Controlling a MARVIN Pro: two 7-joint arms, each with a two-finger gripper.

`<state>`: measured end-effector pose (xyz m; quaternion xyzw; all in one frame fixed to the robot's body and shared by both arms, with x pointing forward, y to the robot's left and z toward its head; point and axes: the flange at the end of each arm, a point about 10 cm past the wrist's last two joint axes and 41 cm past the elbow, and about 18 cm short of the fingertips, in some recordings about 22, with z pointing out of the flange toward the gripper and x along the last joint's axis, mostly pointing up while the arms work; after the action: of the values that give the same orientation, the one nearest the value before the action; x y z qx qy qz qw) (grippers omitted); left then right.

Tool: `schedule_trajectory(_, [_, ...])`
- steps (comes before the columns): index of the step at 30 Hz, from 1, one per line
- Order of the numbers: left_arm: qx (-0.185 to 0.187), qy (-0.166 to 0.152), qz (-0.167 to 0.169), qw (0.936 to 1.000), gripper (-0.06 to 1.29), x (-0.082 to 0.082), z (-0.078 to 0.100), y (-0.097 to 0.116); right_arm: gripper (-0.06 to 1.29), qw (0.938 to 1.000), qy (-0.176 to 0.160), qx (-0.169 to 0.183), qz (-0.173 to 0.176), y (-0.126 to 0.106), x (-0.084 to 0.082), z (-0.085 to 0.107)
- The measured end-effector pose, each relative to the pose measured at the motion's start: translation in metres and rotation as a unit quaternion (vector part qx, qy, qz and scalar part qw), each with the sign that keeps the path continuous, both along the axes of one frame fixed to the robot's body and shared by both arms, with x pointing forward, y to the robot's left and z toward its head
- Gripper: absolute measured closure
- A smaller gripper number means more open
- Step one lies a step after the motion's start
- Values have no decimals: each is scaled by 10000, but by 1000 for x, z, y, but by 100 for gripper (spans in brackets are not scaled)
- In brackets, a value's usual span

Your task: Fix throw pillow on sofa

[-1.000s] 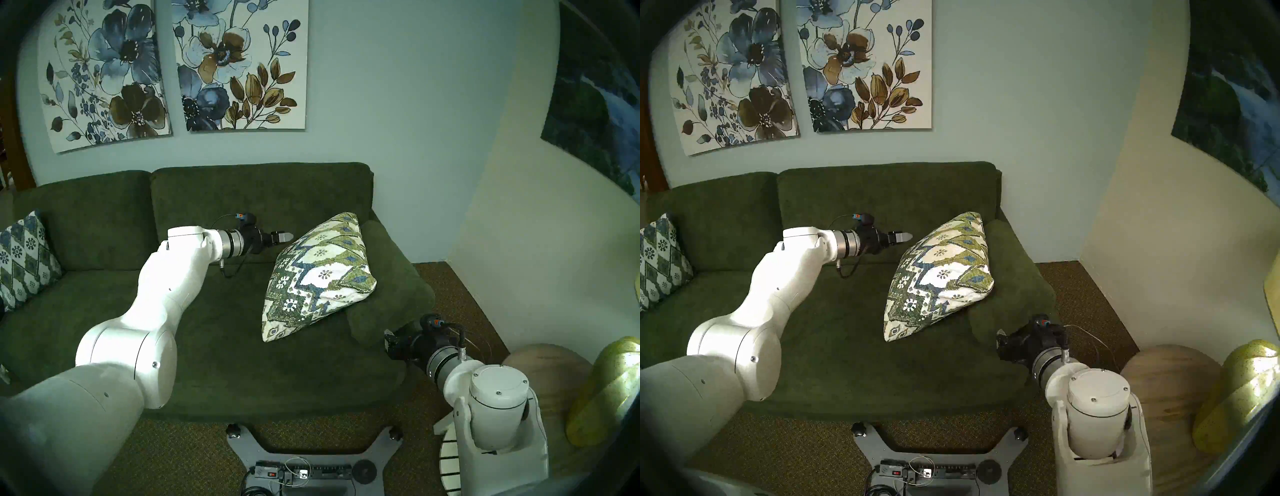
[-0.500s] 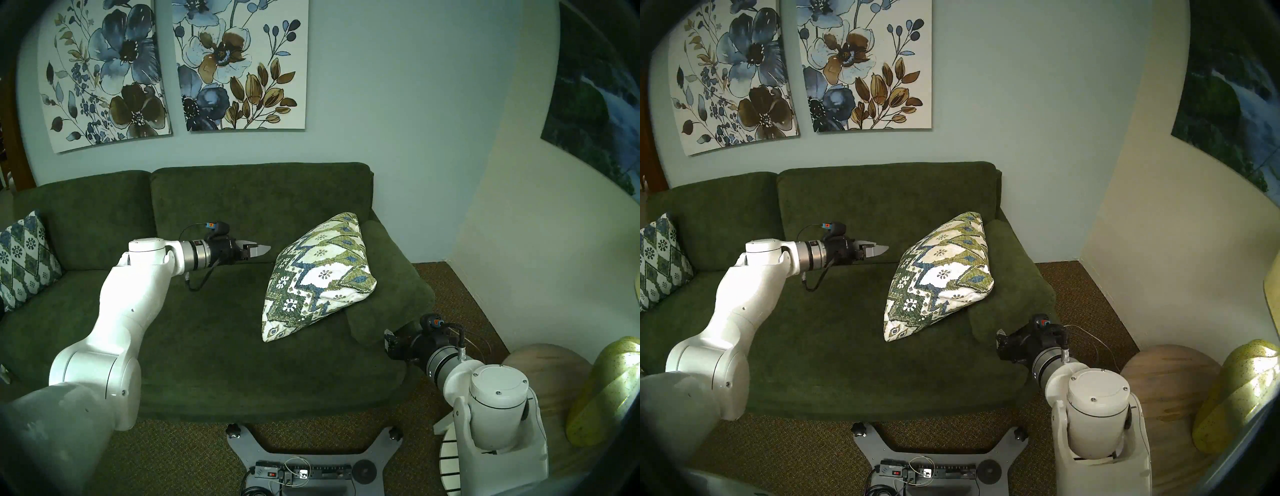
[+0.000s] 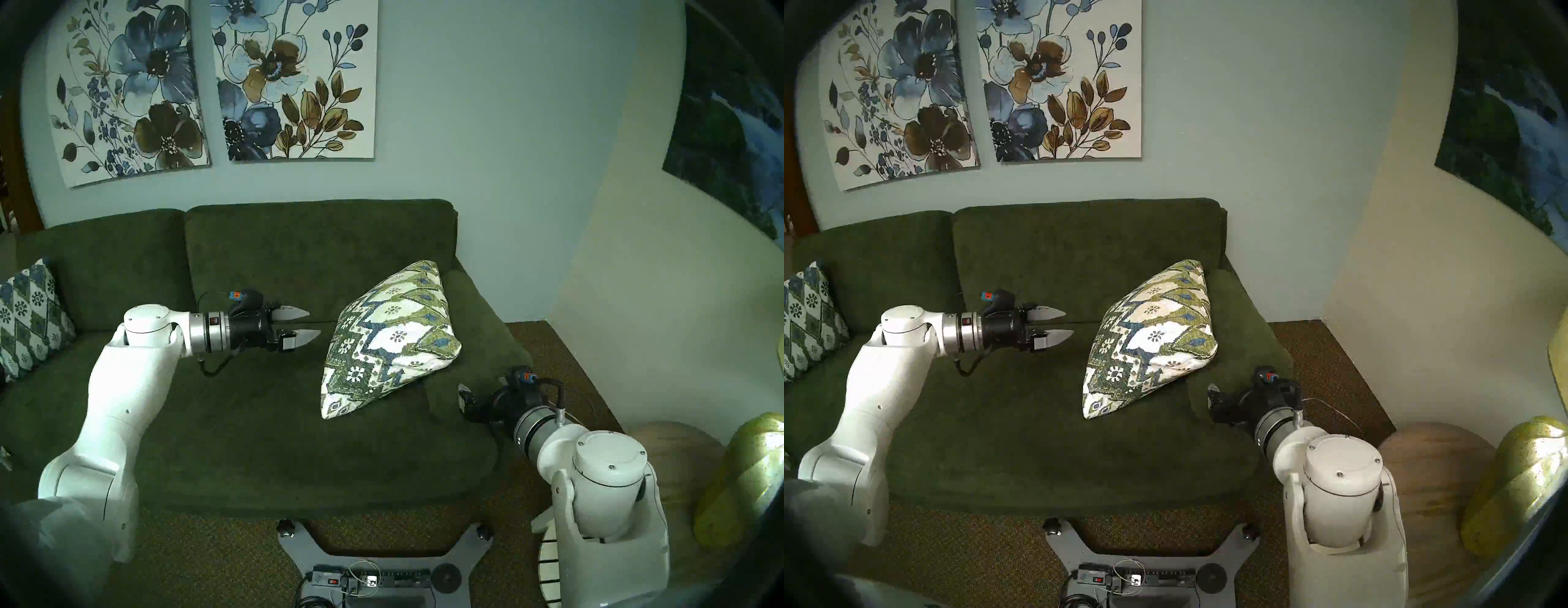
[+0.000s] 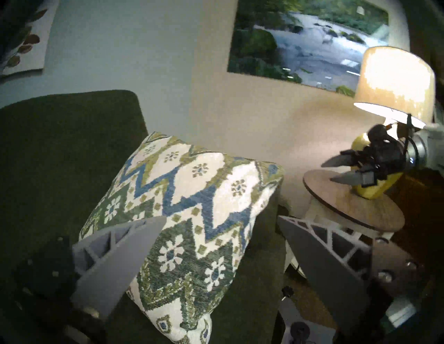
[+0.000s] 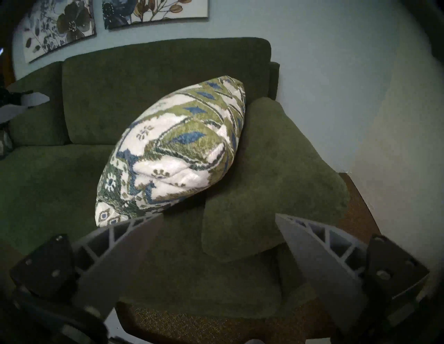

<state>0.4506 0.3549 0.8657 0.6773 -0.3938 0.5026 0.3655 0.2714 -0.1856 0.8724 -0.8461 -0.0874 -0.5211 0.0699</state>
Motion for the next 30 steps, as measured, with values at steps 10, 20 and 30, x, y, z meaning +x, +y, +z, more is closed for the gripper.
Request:
schedule_trajectory(10, [100, -601, -526, 9968, -2, -34, 4, 8, 1, 9983, 18, 457, 357, 20, 28, -14])
schedule_trajectory(20, [108, -904, -663, 9936, -2, -54, 2, 12, 1, 9965, -57, 678, 479, 27, 58, -20])
schedule_trajectory(30, [94, -1058, -733, 9916, -2, -65, 1, 14, 1, 9963, -89, 784, 351, 20, 86, -24])
